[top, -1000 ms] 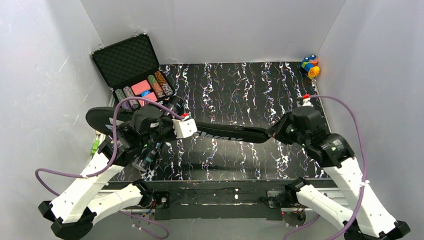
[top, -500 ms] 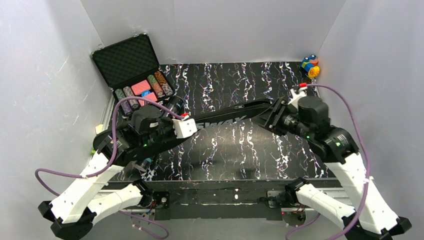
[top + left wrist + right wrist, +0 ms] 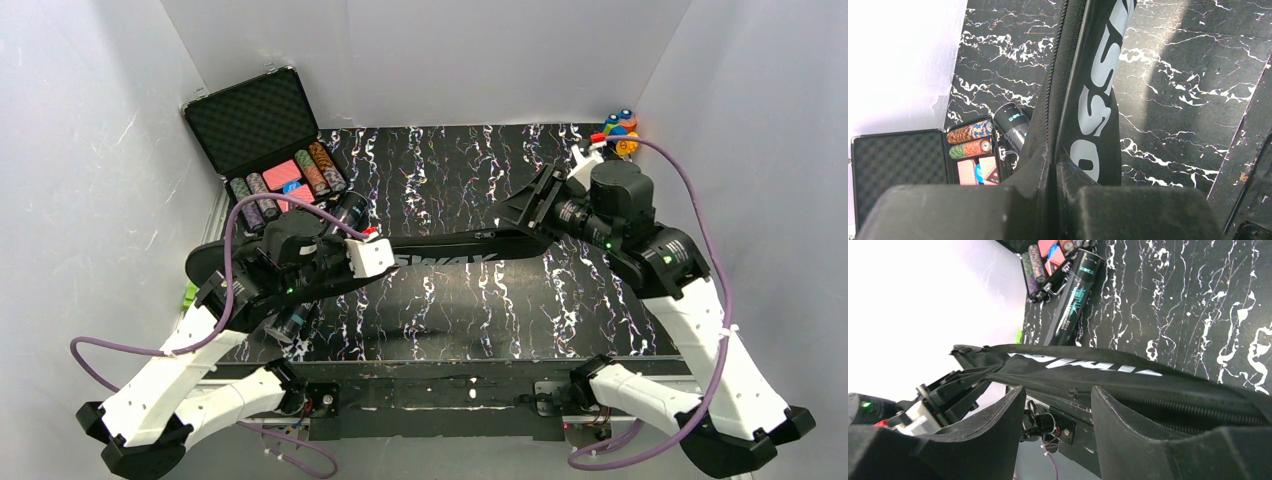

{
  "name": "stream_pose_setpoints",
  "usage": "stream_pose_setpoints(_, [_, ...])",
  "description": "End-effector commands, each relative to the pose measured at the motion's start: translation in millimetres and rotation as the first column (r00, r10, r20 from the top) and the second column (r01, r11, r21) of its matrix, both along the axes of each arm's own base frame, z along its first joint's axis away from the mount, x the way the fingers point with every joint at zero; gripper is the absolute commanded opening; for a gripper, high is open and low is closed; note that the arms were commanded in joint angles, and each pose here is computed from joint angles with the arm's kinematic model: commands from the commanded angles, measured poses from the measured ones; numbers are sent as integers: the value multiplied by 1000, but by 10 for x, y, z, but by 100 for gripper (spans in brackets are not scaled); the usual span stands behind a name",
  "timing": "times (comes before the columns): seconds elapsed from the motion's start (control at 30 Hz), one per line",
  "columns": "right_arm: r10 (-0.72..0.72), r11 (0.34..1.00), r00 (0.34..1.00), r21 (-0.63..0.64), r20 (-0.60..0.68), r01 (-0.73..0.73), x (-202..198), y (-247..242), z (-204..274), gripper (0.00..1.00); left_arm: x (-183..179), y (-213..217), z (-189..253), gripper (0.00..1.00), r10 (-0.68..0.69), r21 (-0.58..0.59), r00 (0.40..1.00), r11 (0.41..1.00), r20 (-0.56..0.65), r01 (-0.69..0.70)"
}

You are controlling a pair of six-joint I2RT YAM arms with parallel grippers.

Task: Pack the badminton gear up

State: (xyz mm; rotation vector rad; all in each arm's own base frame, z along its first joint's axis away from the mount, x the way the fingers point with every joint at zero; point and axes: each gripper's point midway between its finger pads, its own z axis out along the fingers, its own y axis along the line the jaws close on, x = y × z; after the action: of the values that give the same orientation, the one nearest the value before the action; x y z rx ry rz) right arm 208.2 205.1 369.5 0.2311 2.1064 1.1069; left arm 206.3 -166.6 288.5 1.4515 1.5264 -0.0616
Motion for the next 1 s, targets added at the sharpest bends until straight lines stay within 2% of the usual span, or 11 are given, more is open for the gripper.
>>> stream_pose_setpoints(0.0, [35, 999, 999, -29, -13, -36, 13, 70, -113, 59, 47, -75, 388, 0, -8, -95, 995, 995, 103, 18])
stream_pose_setpoints(0.43, [11, 998, 995, -55, -97, -16, -205, -81, -449, 59, 35, -78, 352, 0, -13, -94, 996, 995, 94, 22])
stream_pose_setpoints(0.73, [44, 999, 993, -16, -112, -47, -188, 27, -448, 57, 18, -60, 383, 0, -12, -100, 995, 995, 99, 22])
stream_pose_setpoints(0.97, [74, 997, 987, 32, -140, -70, -186, 134, -519, 51, 12, -54, 385, 0, -14, -101, 995, 995, 102, 24])
